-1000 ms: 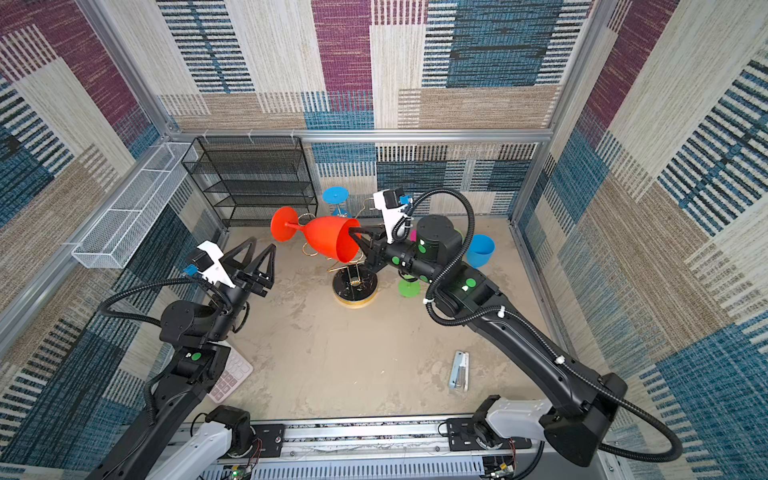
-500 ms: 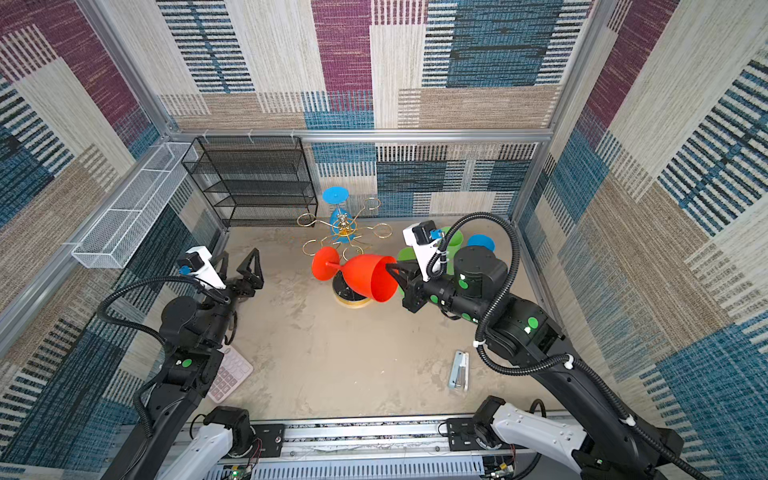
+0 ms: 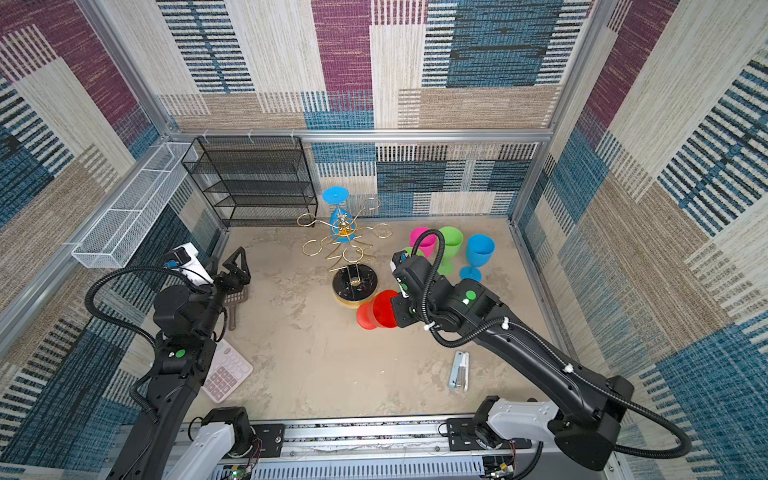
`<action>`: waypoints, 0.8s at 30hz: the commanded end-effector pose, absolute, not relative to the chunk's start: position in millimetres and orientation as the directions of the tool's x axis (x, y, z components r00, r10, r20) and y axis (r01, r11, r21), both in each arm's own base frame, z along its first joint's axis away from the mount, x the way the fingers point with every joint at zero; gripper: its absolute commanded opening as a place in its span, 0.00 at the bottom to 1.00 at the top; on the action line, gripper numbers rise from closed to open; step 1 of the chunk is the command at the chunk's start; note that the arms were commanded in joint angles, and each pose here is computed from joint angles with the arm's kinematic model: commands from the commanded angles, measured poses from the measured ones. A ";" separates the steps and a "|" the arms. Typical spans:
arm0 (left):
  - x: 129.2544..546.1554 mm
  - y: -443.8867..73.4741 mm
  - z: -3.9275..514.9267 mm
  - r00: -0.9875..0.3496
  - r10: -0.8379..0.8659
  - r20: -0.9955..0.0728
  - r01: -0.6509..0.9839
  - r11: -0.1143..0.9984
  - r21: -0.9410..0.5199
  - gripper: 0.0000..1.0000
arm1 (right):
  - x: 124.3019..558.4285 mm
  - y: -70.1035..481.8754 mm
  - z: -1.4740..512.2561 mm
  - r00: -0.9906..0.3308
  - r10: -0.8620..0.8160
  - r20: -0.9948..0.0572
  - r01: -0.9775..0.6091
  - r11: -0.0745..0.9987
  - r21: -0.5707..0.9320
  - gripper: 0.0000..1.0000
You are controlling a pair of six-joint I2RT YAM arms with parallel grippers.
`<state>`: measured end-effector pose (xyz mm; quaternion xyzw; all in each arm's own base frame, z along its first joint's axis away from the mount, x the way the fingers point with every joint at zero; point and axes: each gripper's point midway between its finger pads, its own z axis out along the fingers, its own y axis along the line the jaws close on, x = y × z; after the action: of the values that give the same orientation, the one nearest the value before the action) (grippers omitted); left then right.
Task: Take the wine glass off the wine glass rack
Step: 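Turn the red glass upright and set it near the green glasses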
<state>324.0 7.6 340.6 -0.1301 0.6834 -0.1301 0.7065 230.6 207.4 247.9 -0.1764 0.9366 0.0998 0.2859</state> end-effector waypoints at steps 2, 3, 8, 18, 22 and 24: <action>322.6 5.7 337.2 0.016 -0.388 -0.921 0.023 0.921 -0.388 0.84 | 239.0 191.5 231.9 -0.819 -0.245 -0.518 -0.284 0.959 -0.003 0.00; 322.5 5.6 336.8 0.015 -0.388 -0.922 0.025 0.922 -0.388 0.84 | 242.2 190.9 228.5 -0.825 -0.248 -0.508 -0.276 0.961 -0.021 0.00; 321.7 6.4 333.8 0.008 -0.400 -0.917 0.030 0.916 -0.399 0.83 | 262.4 188.5 217.0 -0.843 -0.259 -0.472 -0.244 0.965 -0.095 0.00; 319.6 8.9 332.5 0.004 -0.407 -0.913 0.035 0.913 -0.407 0.83 | 296.4 187.4 186.5 -0.858 -0.277 -0.432 -0.256 0.961 -0.108 0.00; 319.5 9.0 332.7 0.003 -0.408 -0.913 0.036 0.912 -0.408 0.83 | 299.6 187.5 177.1 -0.864 -0.287 -0.414 -0.266 0.958 -0.108 0.04; 319.5 9.6 332.5 0.004 -0.408 -0.913 0.034 0.912 -0.408 0.83 | 300.5 187.0 174.3 -0.866 -0.287 -0.410 -0.266 0.958 -0.110 0.07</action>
<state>319.7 11.8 331.8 -0.1296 0.6910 -0.1415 0.6970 294.5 182.1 174.5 -0.1398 0.9678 -0.0339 0.2068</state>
